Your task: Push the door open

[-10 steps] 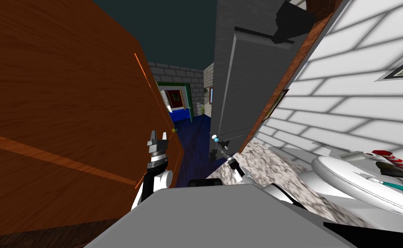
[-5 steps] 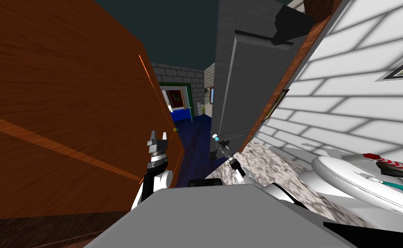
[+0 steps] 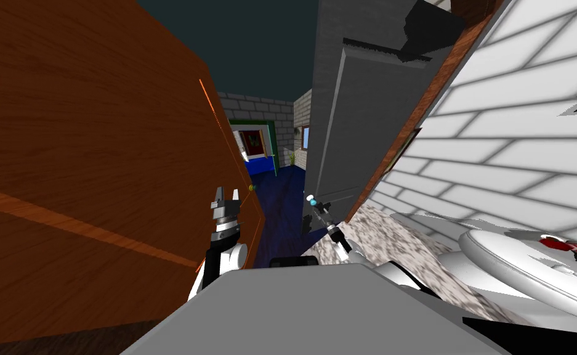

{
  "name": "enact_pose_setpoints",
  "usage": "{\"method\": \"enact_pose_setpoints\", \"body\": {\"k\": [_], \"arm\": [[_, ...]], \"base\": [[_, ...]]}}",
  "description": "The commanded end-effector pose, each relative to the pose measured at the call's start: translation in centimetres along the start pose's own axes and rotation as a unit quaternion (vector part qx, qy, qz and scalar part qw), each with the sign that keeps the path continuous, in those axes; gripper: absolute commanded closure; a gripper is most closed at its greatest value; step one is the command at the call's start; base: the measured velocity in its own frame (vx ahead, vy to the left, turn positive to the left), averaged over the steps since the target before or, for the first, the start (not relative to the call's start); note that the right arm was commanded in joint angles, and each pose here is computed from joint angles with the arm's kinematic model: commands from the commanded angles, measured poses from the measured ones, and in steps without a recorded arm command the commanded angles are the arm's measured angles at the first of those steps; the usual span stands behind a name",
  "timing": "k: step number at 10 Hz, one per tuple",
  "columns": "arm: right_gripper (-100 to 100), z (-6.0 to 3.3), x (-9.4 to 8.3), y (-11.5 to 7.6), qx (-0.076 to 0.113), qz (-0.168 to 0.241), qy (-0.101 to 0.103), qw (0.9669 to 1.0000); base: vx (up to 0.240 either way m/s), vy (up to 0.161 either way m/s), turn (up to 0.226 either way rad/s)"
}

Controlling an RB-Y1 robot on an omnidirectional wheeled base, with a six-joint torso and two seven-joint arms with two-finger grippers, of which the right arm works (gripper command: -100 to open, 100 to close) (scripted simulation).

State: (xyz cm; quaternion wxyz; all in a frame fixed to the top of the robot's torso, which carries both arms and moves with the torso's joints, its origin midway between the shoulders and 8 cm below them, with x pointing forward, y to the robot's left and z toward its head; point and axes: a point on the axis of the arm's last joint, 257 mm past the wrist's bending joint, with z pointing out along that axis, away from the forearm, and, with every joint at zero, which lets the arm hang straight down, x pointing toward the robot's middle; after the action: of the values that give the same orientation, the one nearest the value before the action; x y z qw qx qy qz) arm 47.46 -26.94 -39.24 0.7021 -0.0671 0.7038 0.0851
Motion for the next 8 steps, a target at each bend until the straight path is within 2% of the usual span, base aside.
{"method": "enact_pose_setpoints", "body": {"k": [1,5,6,7,8], "arm": [[-100,0.10,-0.04,-0.02,0.003,0.000,0.000,1.0000],[-100,0.33,-0.06,-0.09,0.009,0.000,-0.001,1.0000],[-100,0.30,-0.07,-0.08,0.008,0.000,-0.001,1.0000],[100,0.30,-0.07,-0.08,0.008,0.000,-0.001,1.0000],[100,0.30,-0.07,-0.08,0.008,0.000,-0.001,1.0000]], "base": [[0.187,0.033,0.028],[0.204,0.031,0.032],[0.092,0.013,0.006],[-0.012,-0.002,-0.003],[-0.033,-0.006,0.008]]}}
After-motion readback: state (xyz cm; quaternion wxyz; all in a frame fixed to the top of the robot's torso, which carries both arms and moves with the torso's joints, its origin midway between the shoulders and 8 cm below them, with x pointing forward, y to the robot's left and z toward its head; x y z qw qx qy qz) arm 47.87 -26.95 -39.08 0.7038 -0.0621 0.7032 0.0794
